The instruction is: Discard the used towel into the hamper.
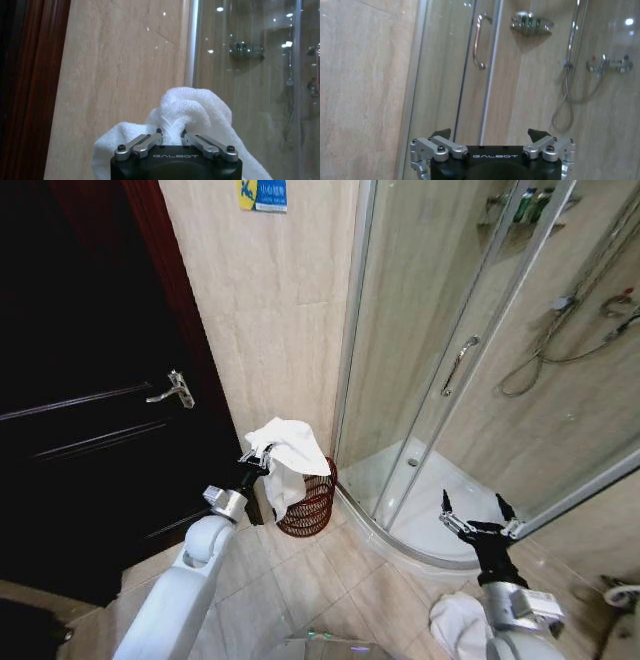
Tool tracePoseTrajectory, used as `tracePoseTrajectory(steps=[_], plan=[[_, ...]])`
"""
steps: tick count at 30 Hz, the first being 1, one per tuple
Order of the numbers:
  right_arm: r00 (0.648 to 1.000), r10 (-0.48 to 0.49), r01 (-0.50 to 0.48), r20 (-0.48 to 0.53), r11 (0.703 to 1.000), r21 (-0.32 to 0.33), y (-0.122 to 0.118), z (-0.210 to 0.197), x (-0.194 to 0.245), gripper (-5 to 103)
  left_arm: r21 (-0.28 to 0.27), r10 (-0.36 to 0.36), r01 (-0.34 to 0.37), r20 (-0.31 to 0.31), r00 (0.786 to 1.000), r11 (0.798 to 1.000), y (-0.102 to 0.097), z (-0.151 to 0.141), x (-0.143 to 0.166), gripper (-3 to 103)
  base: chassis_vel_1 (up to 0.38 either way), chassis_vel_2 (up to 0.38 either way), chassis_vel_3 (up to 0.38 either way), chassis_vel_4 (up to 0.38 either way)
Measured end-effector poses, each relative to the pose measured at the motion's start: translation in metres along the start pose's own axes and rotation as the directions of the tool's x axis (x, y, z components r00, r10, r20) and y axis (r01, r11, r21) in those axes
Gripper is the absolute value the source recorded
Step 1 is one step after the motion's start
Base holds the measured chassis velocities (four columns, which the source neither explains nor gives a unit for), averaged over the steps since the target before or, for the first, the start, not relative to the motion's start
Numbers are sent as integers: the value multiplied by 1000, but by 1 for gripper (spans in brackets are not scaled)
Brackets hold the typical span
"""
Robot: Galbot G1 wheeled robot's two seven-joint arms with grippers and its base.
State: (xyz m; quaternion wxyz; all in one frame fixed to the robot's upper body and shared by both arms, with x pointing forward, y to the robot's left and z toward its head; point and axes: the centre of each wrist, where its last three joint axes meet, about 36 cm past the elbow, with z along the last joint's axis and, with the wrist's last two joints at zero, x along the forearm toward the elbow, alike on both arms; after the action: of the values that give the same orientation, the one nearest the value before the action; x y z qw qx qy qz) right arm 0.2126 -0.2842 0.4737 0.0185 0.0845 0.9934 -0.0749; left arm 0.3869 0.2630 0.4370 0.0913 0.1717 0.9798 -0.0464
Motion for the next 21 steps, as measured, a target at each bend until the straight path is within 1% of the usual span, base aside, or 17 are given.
tracePoseTrajectory(steps=[4,5,11,15,21], plan=[[1000,15,-15,-5,1000,-11,-1,-3,-1,100,2,-2,2,-5,1000,1000,-2,-2,2,7,0,0,0,0],[1000,16,-16,1,1000,-12,-1,-9,0,100,4,-7,7,-3,1000,1000,-3,-5,3,7,0,0,0,0],[1000,6,-6,14,1000,-15,4,-17,0,100,-5,-11,11,9,1000,1000,-3,-13,9,7,0,0,0,0],[1000,-6,6,28,1000,-8,6,-17,0,100,-8,-15,15,15,1000,1000,-4,-12,12,7,0,0,0,0],[998,-29,29,52,1000,-1,5,-9,3,100,-18,-3,3,32,999,1000,-8,-7,11,7,0,0,0,0]])
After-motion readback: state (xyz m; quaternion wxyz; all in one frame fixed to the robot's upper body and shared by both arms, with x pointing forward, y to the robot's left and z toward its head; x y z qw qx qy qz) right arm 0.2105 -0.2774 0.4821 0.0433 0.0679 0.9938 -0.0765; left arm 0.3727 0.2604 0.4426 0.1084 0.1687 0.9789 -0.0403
